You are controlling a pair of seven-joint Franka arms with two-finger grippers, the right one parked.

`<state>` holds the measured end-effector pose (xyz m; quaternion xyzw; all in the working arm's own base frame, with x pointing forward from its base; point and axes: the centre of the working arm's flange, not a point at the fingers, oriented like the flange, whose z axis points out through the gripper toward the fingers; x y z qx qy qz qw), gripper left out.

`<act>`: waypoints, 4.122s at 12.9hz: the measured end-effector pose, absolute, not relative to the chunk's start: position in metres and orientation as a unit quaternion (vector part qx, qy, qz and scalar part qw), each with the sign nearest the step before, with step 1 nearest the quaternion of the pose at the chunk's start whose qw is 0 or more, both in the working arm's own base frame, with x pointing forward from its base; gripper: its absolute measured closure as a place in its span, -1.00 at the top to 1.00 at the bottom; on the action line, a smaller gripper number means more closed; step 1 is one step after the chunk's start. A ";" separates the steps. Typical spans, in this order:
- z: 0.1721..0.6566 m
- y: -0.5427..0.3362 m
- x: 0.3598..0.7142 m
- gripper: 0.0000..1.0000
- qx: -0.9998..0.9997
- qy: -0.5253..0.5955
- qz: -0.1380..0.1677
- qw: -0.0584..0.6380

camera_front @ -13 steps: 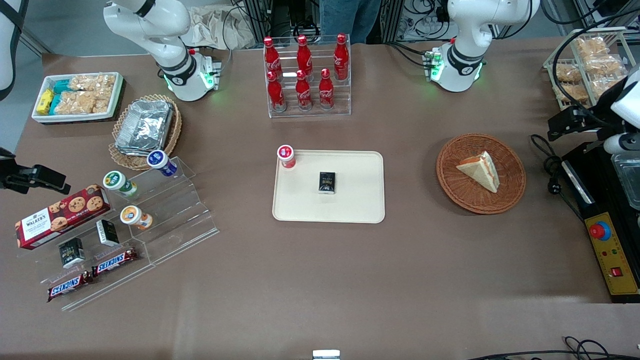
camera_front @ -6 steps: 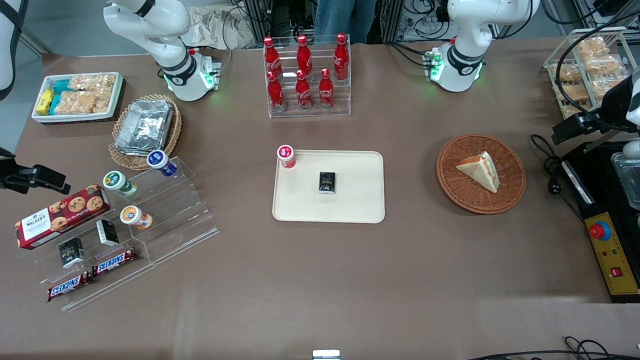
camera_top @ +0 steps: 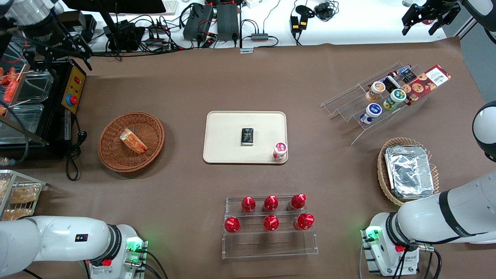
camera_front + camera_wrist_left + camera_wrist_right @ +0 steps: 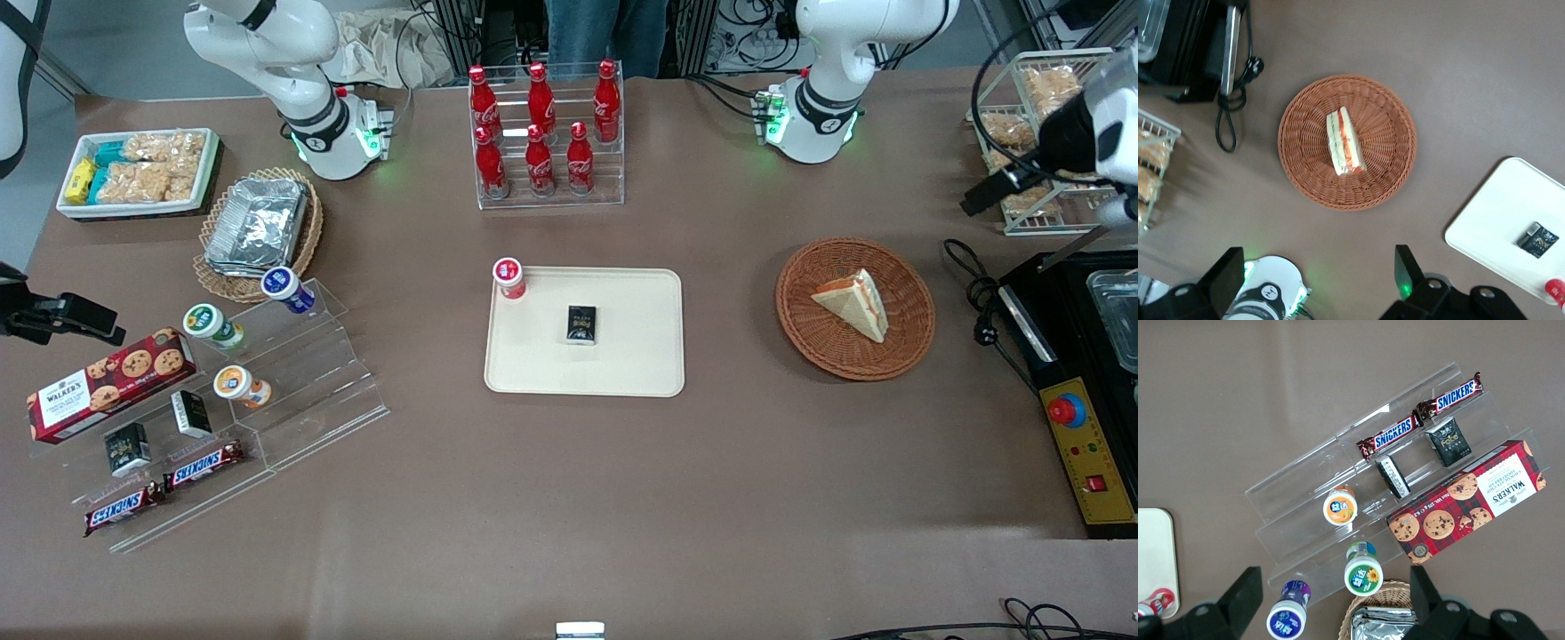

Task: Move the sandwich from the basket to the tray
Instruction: 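Move the left gripper from its rest pose toward the wicker basket, then lower the open left gripper over the wrapped sandwich in the basket, then close the left gripper on the sandwich and lift it from the basket, then carry the held sandwich with the left gripper over the cream tray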

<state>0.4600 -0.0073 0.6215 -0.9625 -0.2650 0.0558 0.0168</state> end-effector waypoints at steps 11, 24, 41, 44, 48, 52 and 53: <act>0.493 0.007 0.409 1.00 -0.941 -0.335 0.045 0.012; 0.258 0.000 0.437 1.00 -0.921 -0.388 0.039 0.020; 0.539 -0.039 0.433 -0.59 -0.977 -0.212 0.032 0.015; 0.590 -0.128 0.439 -0.59 -0.992 -0.119 0.035 0.007; 0.534 -0.248 0.441 -0.59 -0.997 -0.029 0.068 -0.020; 0.432 -0.302 0.454 -0.59 -0.997 0.001 0.067 -0.028; 0.397 -0.314 0.451 -0.59 -0.998 0.009 0.060 -0.030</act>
